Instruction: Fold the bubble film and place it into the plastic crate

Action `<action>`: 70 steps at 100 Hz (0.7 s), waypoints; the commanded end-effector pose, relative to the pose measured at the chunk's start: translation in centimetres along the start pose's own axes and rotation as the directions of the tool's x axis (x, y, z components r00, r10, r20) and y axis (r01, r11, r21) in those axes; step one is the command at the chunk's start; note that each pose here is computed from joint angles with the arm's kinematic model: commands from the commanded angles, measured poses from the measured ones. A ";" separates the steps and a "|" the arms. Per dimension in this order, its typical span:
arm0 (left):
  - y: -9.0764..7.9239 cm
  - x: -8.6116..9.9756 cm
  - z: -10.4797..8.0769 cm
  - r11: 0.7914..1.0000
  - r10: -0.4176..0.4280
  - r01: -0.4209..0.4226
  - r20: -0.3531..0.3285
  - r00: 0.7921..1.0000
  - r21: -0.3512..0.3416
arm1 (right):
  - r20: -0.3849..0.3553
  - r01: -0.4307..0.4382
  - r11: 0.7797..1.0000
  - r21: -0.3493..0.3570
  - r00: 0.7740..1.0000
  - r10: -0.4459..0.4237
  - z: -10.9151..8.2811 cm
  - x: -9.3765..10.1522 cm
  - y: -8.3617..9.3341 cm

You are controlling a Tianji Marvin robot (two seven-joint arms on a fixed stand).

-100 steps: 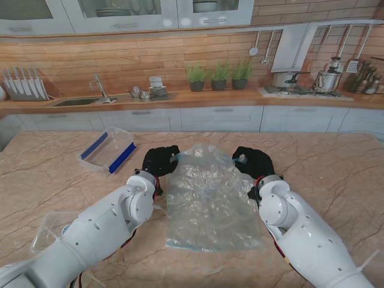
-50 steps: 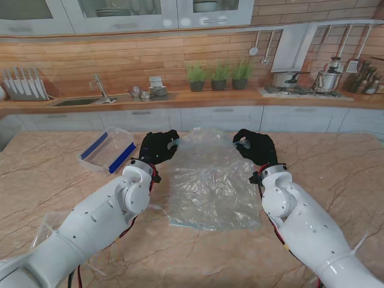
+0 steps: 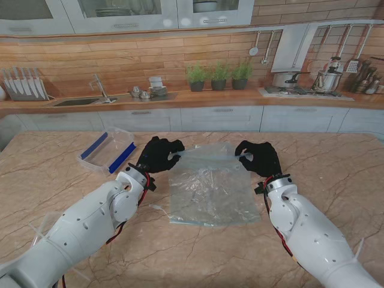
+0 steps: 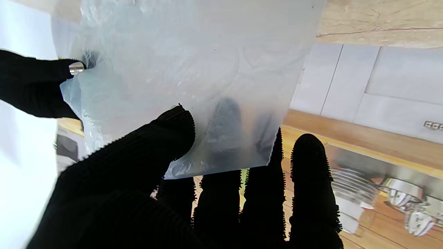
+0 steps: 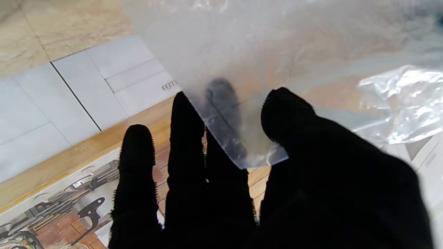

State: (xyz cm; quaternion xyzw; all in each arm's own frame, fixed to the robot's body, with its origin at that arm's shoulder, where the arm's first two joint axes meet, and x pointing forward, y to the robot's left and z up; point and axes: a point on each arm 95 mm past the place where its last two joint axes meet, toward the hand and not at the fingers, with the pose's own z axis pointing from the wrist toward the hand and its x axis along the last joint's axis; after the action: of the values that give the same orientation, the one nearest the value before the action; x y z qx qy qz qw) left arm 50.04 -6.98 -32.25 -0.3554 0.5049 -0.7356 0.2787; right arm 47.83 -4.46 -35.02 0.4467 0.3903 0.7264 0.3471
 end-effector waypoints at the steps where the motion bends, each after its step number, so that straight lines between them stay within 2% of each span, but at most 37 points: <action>1: 0.7 0.1 -1.1 1.000 0.004 -0.004 -0.012 1.000 -0.018 | -0.003 0.000 0.999 0.037 1.000 0.000 -2.2 -0.4 -1.0; 23: 1.3 0.9 -2.8 0.997 0.053 -0.060 -0.120 0.991 -0.055 | -0.045 0.038 0.997 0.069 0.998 -0.035 -5.1 -0.2 -1.1; 46: 1.8 1.8 -4.5 0.991 0.072 -0.092 -0.203 0.976 -0.092 | -0.084 0.098 0.988 0.118 0.992 -0.089 -7.1 -0.2 -0.8; 70: 3.4 2.1 -5.7 0.978 0.054 -0.104 -0.259 0.964 -0.183 | -0.076 0.137 0.969 0.207 0.989 -0.124 -8.8 -0.5 -1.2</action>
State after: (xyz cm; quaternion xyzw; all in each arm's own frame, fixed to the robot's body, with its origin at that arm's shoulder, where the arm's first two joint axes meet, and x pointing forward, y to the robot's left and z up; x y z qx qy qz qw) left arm 44.97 -6.58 -35.23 -0.2657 0.6074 -0.7175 0.2136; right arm 40.82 -6.45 -38.12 0.4280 0.4991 0.6766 0.3315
